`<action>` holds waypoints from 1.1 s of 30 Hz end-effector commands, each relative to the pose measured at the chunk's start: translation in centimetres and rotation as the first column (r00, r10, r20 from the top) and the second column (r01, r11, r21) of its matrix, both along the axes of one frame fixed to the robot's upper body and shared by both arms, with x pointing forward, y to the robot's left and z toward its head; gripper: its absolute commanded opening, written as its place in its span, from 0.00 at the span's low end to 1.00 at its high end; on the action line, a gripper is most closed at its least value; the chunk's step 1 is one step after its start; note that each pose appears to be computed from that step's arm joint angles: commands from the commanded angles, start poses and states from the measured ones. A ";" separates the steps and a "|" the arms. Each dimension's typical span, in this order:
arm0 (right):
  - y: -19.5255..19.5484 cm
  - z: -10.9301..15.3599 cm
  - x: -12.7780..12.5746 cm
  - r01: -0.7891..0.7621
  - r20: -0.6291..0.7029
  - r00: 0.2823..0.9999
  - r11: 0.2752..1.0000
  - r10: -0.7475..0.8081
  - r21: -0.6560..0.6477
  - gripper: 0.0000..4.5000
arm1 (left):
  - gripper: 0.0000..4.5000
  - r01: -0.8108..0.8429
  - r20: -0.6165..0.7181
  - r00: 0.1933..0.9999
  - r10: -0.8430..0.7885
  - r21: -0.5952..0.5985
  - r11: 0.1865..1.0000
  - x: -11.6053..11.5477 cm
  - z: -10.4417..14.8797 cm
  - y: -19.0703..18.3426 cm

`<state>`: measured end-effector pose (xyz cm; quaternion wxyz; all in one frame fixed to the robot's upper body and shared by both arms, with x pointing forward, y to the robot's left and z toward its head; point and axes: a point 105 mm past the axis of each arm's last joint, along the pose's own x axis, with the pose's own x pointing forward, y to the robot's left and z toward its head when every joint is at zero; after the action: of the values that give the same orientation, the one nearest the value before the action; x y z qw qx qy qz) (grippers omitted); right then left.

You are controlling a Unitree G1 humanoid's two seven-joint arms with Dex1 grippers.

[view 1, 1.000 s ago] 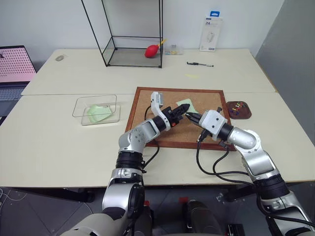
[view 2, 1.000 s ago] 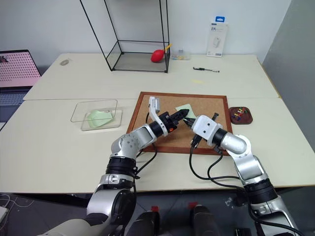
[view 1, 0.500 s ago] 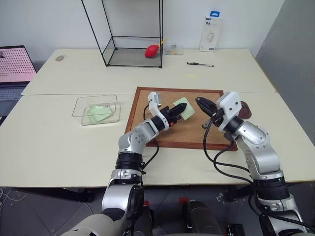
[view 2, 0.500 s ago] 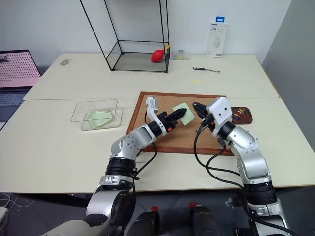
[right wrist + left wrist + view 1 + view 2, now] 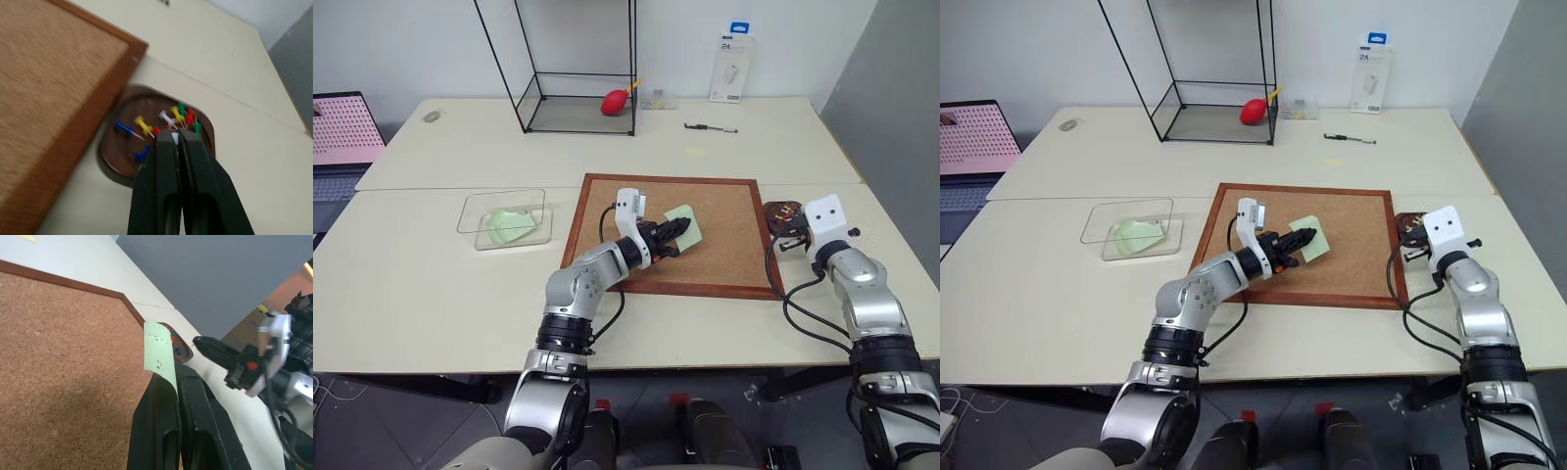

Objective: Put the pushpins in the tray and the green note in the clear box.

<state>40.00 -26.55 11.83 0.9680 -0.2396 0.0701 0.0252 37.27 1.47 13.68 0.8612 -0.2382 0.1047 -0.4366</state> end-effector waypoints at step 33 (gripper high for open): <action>9.3 9.0 -2.8 -0.545 0.301 0.815 0.831 0.495 0.110 0.99 | 0.00 -0.302 0.327 0.910 0.255 0.101 0.948 1.4 6.8 6.4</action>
<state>39.00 -21.45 18.39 0.9661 -0.1902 -0.0749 0.1575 39.07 6.17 16.99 0.9233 -0.1594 0.0291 -0.3483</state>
